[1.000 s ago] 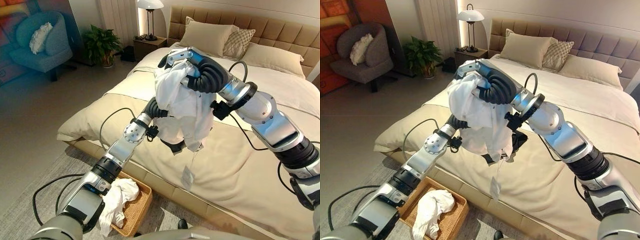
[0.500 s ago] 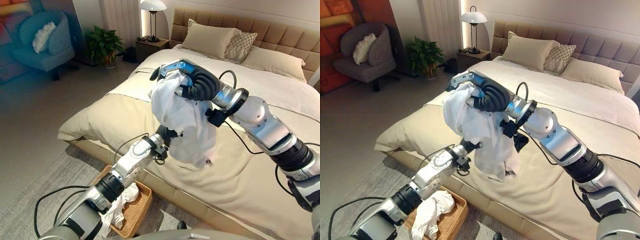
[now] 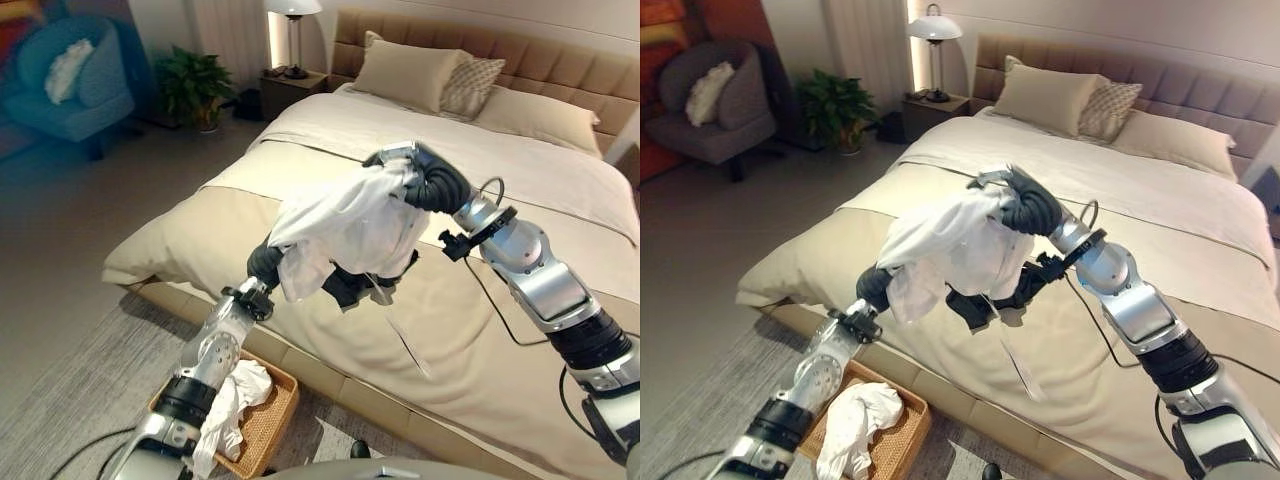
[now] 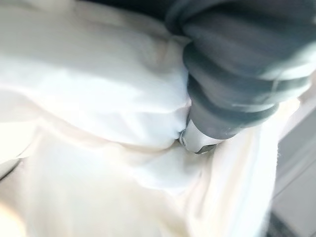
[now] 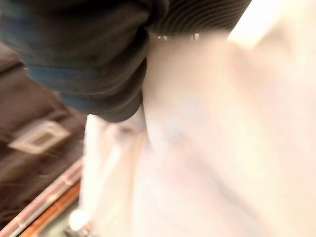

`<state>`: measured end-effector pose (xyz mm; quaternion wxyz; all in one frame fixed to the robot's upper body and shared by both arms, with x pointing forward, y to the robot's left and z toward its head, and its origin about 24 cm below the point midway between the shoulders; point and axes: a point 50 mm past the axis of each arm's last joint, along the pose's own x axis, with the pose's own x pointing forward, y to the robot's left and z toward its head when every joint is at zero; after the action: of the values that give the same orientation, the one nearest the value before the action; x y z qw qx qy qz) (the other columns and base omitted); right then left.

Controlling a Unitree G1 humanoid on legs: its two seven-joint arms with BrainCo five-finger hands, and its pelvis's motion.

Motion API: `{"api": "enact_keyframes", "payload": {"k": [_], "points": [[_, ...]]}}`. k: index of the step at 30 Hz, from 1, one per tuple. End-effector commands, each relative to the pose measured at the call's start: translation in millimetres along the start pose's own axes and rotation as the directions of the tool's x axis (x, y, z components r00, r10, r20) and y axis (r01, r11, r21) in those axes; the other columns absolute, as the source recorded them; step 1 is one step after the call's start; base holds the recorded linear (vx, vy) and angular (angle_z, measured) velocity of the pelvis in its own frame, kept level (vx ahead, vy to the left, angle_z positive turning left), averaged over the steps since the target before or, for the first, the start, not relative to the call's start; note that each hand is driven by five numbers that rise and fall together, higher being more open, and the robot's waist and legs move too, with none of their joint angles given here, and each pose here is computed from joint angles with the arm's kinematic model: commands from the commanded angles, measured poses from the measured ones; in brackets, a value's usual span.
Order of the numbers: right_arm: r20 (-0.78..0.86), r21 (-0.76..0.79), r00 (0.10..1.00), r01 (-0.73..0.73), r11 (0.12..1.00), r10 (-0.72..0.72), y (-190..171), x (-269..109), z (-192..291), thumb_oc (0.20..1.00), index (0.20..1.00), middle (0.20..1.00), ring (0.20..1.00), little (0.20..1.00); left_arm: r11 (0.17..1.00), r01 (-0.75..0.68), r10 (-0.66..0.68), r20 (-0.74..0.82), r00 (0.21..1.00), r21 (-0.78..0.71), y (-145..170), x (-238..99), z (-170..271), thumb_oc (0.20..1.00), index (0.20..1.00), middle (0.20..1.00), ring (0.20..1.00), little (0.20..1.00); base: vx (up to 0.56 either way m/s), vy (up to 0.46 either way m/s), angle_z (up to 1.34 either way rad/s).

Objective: Pick up clothes into the bucket

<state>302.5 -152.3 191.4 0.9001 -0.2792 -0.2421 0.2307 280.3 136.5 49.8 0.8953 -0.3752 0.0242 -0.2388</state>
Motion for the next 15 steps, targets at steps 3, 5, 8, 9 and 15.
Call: {"api": "enact_keyframes", "payload": {"k": [3, 5, 8, 9, 15], "points": [[0.039, -0.054, 0.981, 0.194, 0.98, -0.192, -30, 0, 5, 1.0, 1.0, 1.0, 1.0, 1.0, 0.997, 0.034, -0.024, 0.153, 0.988, -0.065, -6, 7, 19, 0.2, 0.2, 0.2, 0.2, 0.2, 0.0, 0.003, 0.01], [-0.052, -0.061, 0.972, 0.226, 0.972, -0.23, -30, -8, -15, 1.0, 1.0, 1.0, 1.0, 1.0, 0.998, -0.005, 0.019, 0.204, 0.979, -0.067, 1, 2, 26, 0.2, 0.2, 0.2, 0.2, 0.2, 0.0, 0.011, 0.07], [-0.125, -0.058, 0.957, 0.258, 0.964, -0.263, -29, -16, -32, 1.0, 1.0, 1.0, 1.0, 1.0, 0.996, -0.045, 0.062, 0.245, 0.968, -0.072, 8, -1, 32, 0.2, 0.2, 0.2, 0.2, 0.2, -0.01, 0.014, 0.06], [-0.157, -0.062, 0.947, 0.273, 0.96, -0.279, -28, -20, -39, 1.0, 1.0, 1.0, 1.0, 1.0, 0.995, -0.064, 0.082, 0.263, 0.961, -0.076, 11, -3, 36, 0.2, 0.2, 0.2, 0.2, 0.2, -0.01, 0.015, 0.04], [-0.277, -0.008, 0.909, 0.32, 0.947, -0.31, -15, -38, -67, 1.0, 1.0, 1.0, 1.0, 1.0, 0.984, -0.158, 0.178, 0.374, 0.91, -0.084, 28, -12, 57, 0.2, 0.2, 0.2, 0.2, 0.2, -0.02, 0.012, 0.07]]}}
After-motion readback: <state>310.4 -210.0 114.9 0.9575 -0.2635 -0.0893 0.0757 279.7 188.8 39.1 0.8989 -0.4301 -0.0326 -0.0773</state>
